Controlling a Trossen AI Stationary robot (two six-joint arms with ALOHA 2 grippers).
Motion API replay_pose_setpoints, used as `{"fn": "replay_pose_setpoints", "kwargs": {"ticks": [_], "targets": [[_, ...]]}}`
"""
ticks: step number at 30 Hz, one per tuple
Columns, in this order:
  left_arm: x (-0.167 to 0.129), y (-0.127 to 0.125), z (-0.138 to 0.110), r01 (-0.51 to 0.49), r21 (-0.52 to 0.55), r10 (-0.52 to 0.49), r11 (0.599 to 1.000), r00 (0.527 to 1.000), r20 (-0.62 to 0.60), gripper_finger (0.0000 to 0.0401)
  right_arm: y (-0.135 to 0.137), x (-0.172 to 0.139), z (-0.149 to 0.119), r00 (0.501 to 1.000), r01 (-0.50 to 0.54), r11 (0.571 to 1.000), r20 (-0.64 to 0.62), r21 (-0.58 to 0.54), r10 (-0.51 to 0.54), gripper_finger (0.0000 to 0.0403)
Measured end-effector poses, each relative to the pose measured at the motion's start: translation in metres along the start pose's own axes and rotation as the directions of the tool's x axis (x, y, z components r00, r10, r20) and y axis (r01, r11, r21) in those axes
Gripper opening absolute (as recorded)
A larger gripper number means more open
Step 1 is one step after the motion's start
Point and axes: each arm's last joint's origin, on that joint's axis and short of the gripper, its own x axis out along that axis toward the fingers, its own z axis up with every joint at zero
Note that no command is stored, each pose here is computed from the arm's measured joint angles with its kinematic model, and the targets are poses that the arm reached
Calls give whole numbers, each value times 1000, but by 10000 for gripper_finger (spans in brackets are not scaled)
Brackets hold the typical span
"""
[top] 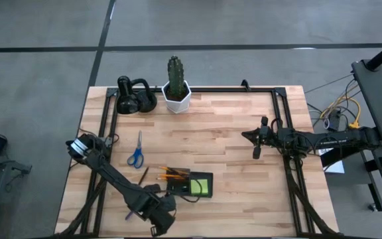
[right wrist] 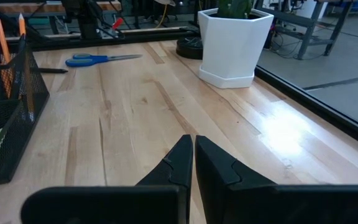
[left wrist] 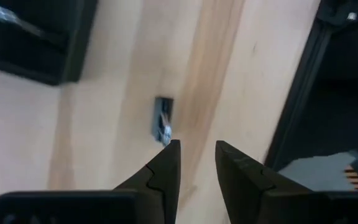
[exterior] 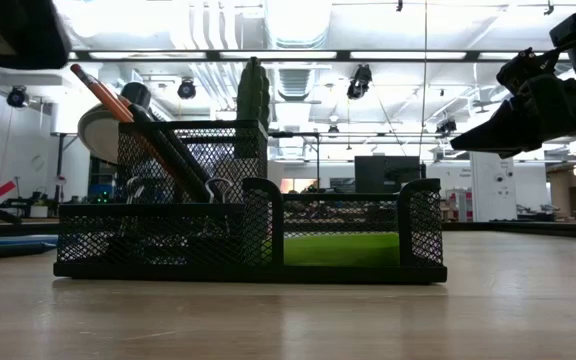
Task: Pick and place office supplies into organizer
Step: Put the binder clip into the desk organizer
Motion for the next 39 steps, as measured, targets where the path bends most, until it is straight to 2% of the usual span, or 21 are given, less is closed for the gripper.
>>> {"fn": "replay_pose_setpoints", "kwargs": {"ticks": [4, 20, 30, 39], "targets": [[0, 2, 1, -32, 20, 31, 999, 999, 34, 84, 0, 0, 0, 1000, 0, 1000, 0, 0, 0, 8], [8, 9, -3, -75, 6, 75, 997, 997, 11, 84, 0, 0, 0, 1000, 0, 1000, -3, -1, 0, 8], [13, 4, 2, -16, 3, 16, 1000, 998, 55, 84, 0, 0, -2, 1000, 2, 1000, -22, -12, -2, 8], [16, 7, 0, -48, 4, 47, 999, 998, 36, 84, 0, 0, -2, 1000, 2, 1000, -23, -11, -2, 8]]}}
